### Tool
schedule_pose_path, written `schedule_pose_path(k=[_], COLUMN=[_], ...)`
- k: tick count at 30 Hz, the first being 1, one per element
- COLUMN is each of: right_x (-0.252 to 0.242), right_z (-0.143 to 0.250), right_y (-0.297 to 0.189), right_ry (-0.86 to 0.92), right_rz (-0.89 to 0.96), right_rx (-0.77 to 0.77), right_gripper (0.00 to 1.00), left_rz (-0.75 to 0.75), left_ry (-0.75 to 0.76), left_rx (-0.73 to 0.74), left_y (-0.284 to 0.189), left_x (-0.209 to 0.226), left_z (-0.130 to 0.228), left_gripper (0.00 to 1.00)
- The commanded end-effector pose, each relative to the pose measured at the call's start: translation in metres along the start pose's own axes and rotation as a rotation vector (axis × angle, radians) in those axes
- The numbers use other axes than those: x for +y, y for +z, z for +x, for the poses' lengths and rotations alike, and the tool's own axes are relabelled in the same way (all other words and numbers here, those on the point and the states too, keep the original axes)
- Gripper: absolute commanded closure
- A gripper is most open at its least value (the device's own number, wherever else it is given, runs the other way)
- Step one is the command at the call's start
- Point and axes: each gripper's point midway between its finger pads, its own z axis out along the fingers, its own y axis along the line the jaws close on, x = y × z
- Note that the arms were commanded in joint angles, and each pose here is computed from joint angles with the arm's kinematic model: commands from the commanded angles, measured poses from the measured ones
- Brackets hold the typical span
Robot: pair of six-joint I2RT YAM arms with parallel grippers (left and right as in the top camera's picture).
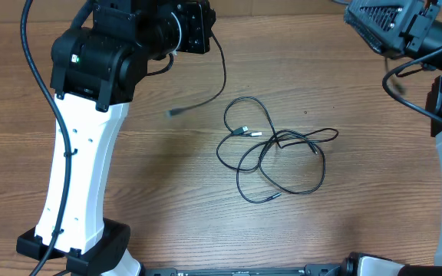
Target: Untangle cables
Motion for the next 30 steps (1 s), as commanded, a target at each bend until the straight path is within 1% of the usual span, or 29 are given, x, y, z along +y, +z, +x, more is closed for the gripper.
schedule_pose_path(k=[1, 3, 5, 7, 9, 11, 13, 14, 15, 18, 25, 26, 30], right_x=[0.004, 0.000, -0.006, -0.013, -0.017, -0.021, -0.023, -0.024, -0.026, -0.032, -0.041, -0.033, -0.003], right_z=[-0.008, -0.011, -0.015, -0.020, -0.025, -0.031, -0.036, -0.039, -0.043, -0.056, -0.100, -0.109, -0.122], right_y=[-0.002, -0.002, -0.003, -0.004, -0.005, -0.006, -0.008, -0.009, -0.011, -0.019, -0.051, -0.056, -0.058], right_ry=[-0.016, 0.007, 0.039, 0.066, 0.077, 0.078, 0.078, 0.077, 0.077, 0.075, 0.026, -0.022, -0.132], right_rz=[0.011, 0.026, 0.048, 0.073, 0.091, 0.108, 0.120, 0.128, 0.138, 0.171, 0.252, 0.236, 0.135], right_rx=[-0.041, -0.061, -0.091, -0.126, -0.158, -0.197, -0.228, -0.245, -0.269, -0.347, -0.604, -0.645, -0.692], right_gripper=[0.79, 0.91, 0.96, 0.96, 0.96, 0.96, 0.96, 0.96, 0.96, 0.96, 0.96, 0.96, 0.96], left_rz=[0.021, 0.021, 0.021, 0.022, 0.021, 0.020, 0.020, 0.020, 0.020, 0.020, 0.015, 0.014, 0.013], left_ry=[0.031, 0.031, 0.031, 0.032, 0.031, 0.031, 0.030, 0.030, 0.030, 0.030, 0.033, 0.045, 0.057], left_rx=[-0.009, -0.009, -0.011, -0.011, -0.010, -0.007, -0.007, -0.007, -0.007, -0.007, 0.009, 0.013, 0.016], left_y=[-0.005, -0.005, -0.005, -0.005, -0.005, -0.005, -0.005, -0.005, -0.005, -0.005, -0.005, -0.005, -0.004], left_x=[-0.009, -0.009, -0.009, -0.009, -0.009, -0.009, -0.009, -0.009, -0.009, -0.009, -0.007, -0.007, -0.007], left_z=[-0.001, -0.001, -0.002, -0.002, -0.001, -0.001, -0.001, -0.001, -0.001, -0.001, 0.003, 0.004, 0.005], left_gripper=[0.96, 0.96, 0.95, 0.93, 0.83, 0.60, 0.22, 0.10, 0.00, 0.00, 0.00, 0.00, 0.00])
